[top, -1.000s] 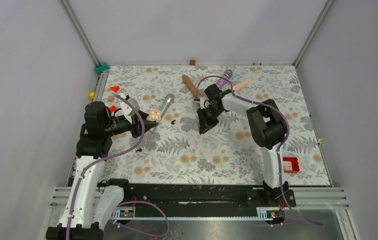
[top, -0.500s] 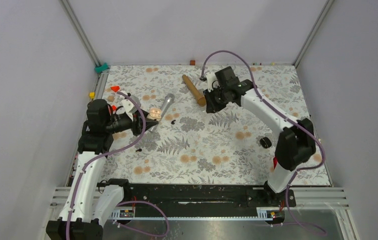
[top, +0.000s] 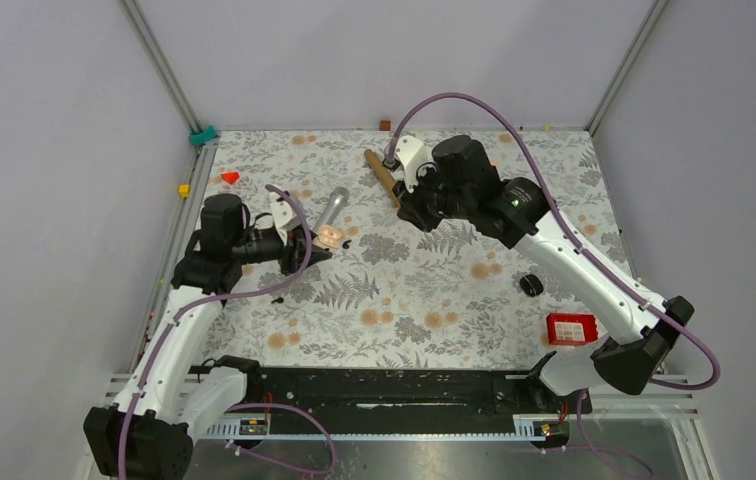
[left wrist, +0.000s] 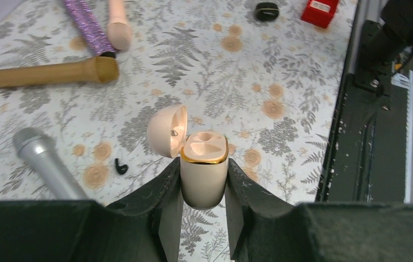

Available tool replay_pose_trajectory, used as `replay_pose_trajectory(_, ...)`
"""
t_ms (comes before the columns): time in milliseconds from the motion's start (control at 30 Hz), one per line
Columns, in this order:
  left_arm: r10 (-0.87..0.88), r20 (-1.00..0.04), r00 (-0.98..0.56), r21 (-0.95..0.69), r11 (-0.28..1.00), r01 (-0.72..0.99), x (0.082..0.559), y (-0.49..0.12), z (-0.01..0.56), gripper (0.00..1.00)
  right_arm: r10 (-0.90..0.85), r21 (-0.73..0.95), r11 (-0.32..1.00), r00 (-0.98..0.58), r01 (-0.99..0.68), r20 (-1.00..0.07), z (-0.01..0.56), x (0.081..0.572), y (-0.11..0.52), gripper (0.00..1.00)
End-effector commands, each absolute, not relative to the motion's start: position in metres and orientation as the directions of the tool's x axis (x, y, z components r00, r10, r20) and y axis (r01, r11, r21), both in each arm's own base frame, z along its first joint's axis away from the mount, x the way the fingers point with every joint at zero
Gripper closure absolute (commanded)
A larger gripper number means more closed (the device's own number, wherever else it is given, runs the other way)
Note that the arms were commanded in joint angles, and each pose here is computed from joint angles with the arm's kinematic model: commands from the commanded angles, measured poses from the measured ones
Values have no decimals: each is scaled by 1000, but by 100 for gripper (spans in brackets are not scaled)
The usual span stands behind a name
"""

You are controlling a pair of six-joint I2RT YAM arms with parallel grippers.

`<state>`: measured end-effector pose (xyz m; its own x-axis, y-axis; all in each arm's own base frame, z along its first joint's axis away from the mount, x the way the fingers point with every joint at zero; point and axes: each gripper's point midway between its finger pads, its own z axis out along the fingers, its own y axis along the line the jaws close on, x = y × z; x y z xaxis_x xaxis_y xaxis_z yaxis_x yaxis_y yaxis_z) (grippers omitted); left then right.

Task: Insert the wireless bluetooth earbuds into the charging case
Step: Pick up the earbud from the center of the board, then place the earbud in the charging case.

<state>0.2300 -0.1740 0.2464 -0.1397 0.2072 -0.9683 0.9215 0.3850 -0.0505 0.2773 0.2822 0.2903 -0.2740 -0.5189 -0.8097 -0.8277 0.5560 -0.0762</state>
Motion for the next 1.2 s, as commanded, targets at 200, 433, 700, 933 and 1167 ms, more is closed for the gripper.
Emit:
replay_pose_trajectory(200,295,-956,0,37,122,992,189,-202,230,100,-518,-49,420,-194,-906,-833,312,227,328,84)
replay_pose_trajectory(433,299,-954,-11,23,111,994,189,-205,228,100,-532,-4,411,-236,-912,-813,302,205,346,84)
replay_pose_trajectory(700,288,-957,-20,11,106,994,186,-206,231,100,-541,41,429,-293,-902,-788,283,202,369,84)
replay_pose_trajectory(933,275,-961,-26,2,103,995,184,-207,237,100,-524,74,469,-345,-880,-779,279,210,382,84)
replay_pose_trajectory(1167,275,-961,-32,5,134,991,190,-206,237,100,-539,68,463,-342,-884,-770,278,206,388,84)
